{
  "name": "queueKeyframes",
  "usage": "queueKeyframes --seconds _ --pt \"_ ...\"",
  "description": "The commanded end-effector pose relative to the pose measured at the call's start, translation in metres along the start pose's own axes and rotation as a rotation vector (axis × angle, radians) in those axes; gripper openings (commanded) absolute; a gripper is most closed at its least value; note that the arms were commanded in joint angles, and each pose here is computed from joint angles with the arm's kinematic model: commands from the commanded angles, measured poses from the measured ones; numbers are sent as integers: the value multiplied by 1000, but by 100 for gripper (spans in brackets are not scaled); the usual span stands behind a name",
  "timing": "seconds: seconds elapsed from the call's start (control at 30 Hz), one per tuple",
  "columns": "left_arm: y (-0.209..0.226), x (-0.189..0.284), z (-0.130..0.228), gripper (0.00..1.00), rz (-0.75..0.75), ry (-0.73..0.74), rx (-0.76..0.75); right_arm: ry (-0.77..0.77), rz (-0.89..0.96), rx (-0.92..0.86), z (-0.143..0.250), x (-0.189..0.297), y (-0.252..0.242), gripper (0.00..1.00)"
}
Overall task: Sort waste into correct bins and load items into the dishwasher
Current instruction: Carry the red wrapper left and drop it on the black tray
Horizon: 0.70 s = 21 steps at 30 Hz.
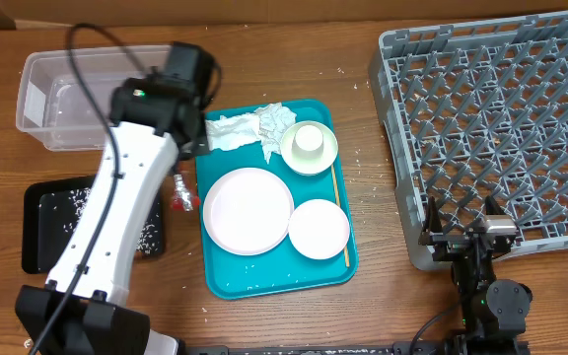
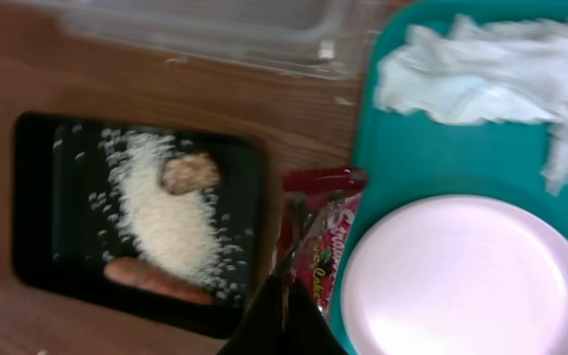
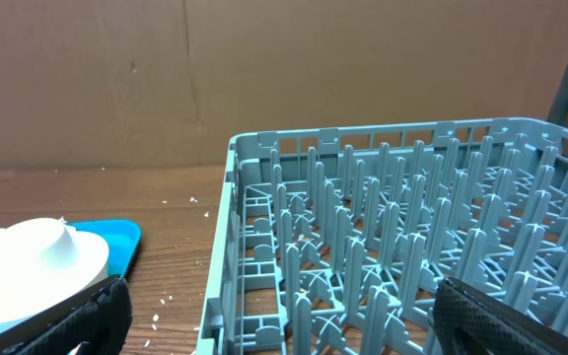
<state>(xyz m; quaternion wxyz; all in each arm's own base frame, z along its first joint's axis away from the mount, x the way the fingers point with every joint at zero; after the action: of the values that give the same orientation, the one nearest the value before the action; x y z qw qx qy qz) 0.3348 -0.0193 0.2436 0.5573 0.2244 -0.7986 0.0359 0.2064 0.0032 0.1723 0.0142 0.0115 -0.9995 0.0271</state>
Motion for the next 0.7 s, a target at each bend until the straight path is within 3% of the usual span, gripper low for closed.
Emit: queueKeyframes --seconds 0.0,0.3,0.53,0.67 --pt "39 -8 -11 4 -137 -33 231 -6 -1 -5 1 0 1 100" --pt "111 -42 -2 4 -289 38 808 -6 -1 -4 1 0 1 100" --pt "153 -83 28 4 -419 100 1079 -7 -1 -5 1 0 1 100" --pt "165 -106 31 4 -402 98 1163 -6 -1 -4 1 0 1 100"
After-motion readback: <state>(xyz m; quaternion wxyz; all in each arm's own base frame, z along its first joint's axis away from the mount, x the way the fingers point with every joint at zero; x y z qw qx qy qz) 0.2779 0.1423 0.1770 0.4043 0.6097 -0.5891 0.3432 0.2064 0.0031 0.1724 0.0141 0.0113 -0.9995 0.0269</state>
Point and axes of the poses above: each gripper's point midway between its finger pads, its own x axis back along the fingers, its own y axis along the line the jaws close on, z = x × y, the point moved 4 cm from there along x, back along the fingers, and after that the axes turned 5 degrees about x, right-handed, at the moved point
